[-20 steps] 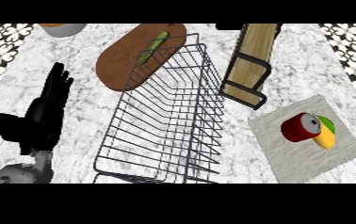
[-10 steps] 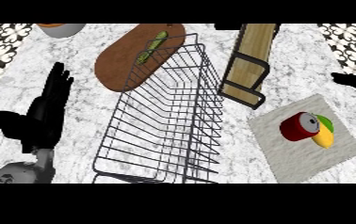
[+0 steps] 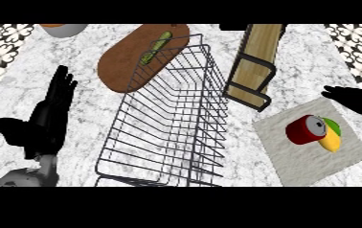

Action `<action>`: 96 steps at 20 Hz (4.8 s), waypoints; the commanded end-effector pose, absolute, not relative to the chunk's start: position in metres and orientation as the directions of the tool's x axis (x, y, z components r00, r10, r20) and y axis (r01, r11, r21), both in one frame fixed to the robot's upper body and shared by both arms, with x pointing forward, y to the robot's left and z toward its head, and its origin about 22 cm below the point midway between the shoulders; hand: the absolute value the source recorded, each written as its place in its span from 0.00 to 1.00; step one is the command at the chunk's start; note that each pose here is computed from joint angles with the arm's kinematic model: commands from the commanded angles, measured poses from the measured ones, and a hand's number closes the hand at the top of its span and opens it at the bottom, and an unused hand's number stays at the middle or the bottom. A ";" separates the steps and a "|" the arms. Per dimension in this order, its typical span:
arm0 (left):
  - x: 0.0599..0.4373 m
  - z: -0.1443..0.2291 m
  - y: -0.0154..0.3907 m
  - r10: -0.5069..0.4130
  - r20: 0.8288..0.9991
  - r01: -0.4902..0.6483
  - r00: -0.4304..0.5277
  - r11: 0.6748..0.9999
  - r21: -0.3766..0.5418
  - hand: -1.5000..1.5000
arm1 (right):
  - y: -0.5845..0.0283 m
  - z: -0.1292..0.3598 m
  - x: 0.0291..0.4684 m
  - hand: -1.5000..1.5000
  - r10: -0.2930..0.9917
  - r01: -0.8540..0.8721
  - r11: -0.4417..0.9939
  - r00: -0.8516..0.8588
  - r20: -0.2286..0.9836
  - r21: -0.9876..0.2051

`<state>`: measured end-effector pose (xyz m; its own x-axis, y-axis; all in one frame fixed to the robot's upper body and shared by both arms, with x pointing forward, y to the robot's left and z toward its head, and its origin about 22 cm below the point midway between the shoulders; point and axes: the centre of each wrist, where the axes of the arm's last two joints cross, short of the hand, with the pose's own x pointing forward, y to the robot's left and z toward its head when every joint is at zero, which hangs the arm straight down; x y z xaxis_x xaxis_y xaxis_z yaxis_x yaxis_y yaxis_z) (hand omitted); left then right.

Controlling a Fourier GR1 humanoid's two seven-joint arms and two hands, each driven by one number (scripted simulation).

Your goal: Pick the lemon from the placemat and place it in the tiered shelf

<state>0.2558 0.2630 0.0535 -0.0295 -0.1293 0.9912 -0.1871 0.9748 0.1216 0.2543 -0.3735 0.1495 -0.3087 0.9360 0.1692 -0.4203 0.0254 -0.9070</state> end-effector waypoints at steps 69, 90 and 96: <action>0.259 0.050 0.266 -0.148 0.989 -0.175 -0.028 0.974 0.141 0.50 | -0.447 0.067 0.317 1.00 0.431 -0.494 0.203 -0.730 0.530 -0.845; 0.261 0.045 0.256 -0.142 0.989 -0.157 -0.044 0.979 0.133 0.50 | -0.435 0.218 0.379 1.00 0.525 -0.313 0.546 -0.595 0.609 -0.777; 0.264 0.072 0.259 -0.133 0.991 -0.141 -0.029 0.982 0.128 0.50 | -0.424 0.193 0.395 1.00 0.485 -0.323 0.609 -0.570 0.663 -0.724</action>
